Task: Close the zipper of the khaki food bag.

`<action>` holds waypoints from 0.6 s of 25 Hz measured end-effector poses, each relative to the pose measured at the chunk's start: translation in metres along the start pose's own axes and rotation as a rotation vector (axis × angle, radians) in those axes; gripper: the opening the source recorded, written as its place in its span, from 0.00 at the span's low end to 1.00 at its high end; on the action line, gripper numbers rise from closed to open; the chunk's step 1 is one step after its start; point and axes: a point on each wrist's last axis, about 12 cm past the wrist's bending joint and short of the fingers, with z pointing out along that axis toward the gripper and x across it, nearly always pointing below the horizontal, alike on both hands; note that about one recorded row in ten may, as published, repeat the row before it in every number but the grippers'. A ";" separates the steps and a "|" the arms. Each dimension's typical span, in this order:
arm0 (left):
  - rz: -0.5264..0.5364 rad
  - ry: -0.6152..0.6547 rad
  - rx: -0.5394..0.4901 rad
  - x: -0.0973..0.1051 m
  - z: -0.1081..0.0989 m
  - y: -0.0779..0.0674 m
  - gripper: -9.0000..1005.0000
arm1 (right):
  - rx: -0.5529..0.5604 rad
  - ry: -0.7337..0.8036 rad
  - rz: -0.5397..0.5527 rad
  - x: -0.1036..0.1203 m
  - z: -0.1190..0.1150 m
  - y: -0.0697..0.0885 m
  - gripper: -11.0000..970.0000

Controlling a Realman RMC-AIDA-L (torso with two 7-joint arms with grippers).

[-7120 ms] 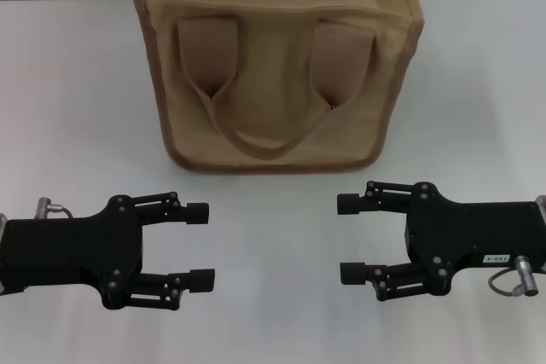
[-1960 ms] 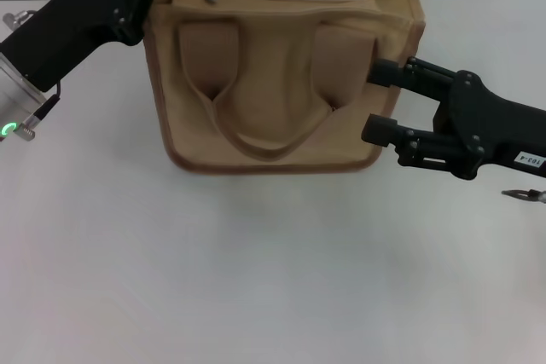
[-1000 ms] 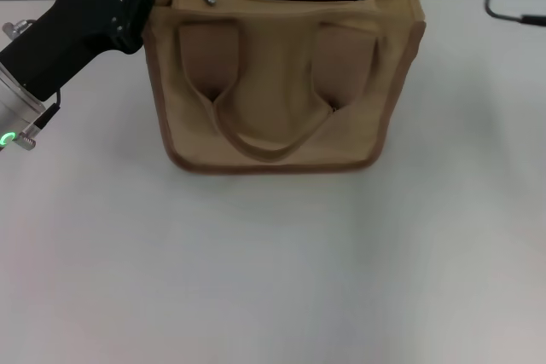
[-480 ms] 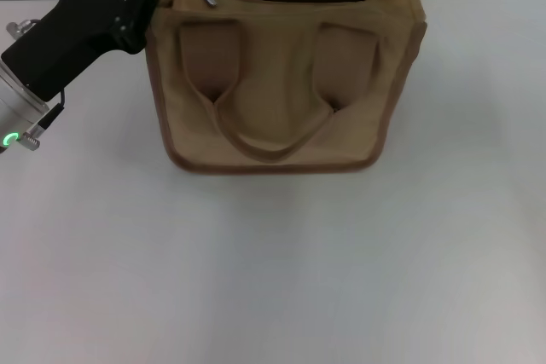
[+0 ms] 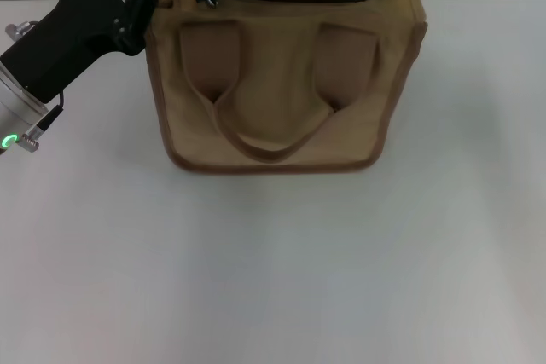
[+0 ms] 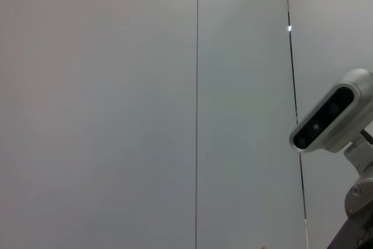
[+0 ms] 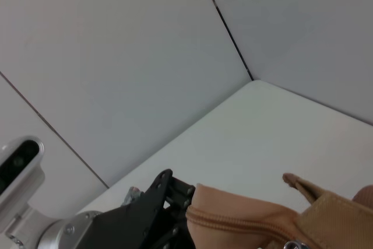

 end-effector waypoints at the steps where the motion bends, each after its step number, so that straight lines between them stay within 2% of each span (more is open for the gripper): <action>1: 0.000 0.000 0.000 0.000 0.000 0.000 0.05 | 0.002 0.005 -0.001 0.000 0.002 0.001 0.34; 15: 0.004 -0.005 0.010 -0.001 0.005 0.000 0.05 | 0.029 0.022 0.007 0.001 0.014 0.003 0.34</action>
